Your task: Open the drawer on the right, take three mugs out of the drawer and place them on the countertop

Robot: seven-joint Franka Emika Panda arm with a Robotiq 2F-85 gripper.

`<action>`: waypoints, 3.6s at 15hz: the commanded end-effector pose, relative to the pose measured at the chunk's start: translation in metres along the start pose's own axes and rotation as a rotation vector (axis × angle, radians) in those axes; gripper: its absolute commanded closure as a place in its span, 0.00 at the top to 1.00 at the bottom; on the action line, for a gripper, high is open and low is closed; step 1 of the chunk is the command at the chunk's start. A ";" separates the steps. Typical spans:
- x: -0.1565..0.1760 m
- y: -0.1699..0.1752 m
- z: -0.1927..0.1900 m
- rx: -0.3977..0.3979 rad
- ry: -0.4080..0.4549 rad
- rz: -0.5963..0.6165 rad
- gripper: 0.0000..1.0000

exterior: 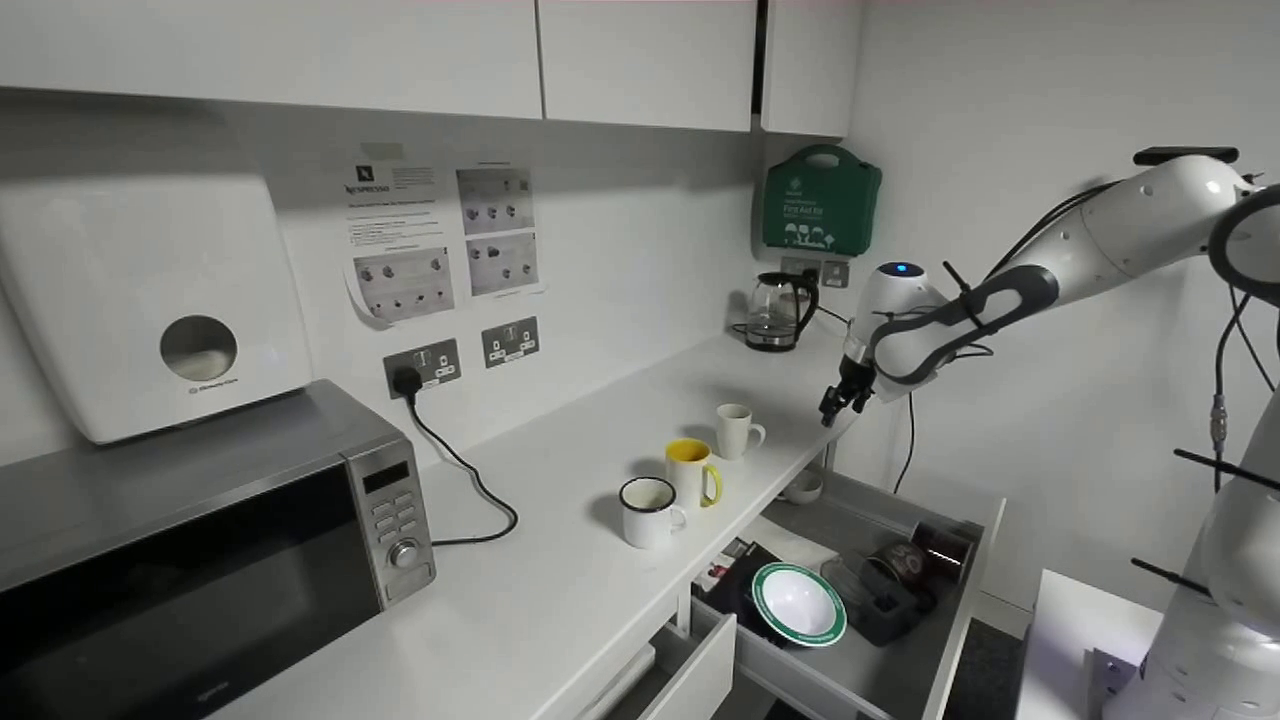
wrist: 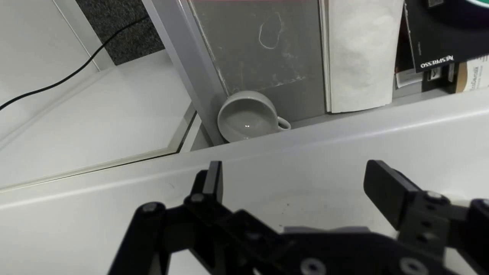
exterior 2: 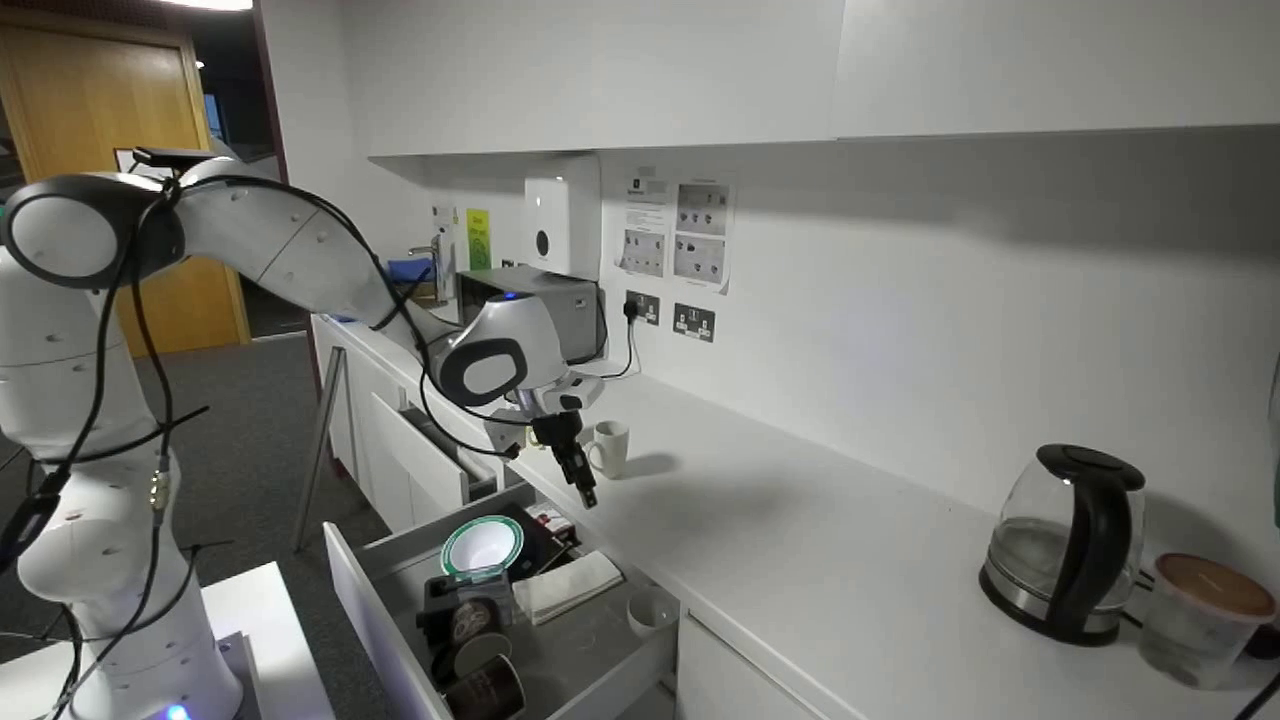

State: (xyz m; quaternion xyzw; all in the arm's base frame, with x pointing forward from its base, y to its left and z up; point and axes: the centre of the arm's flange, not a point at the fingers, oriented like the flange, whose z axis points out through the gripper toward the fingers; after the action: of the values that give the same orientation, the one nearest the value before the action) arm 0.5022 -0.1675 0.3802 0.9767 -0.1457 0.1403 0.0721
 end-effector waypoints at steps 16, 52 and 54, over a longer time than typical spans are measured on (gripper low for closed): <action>-0.026 0.024 0.067 0.099 0.083 -0.430 1.00; -0.040 0.019 0.079 0.101 -0.084 -0.238 1.00; -0.046 0.020 0.080 0.118 -0.135 -0.193 1.00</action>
State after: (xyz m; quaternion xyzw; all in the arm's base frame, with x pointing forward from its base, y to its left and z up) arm 0.4760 -0.1883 0.2903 0.9946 -0.0163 0.0957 0.0380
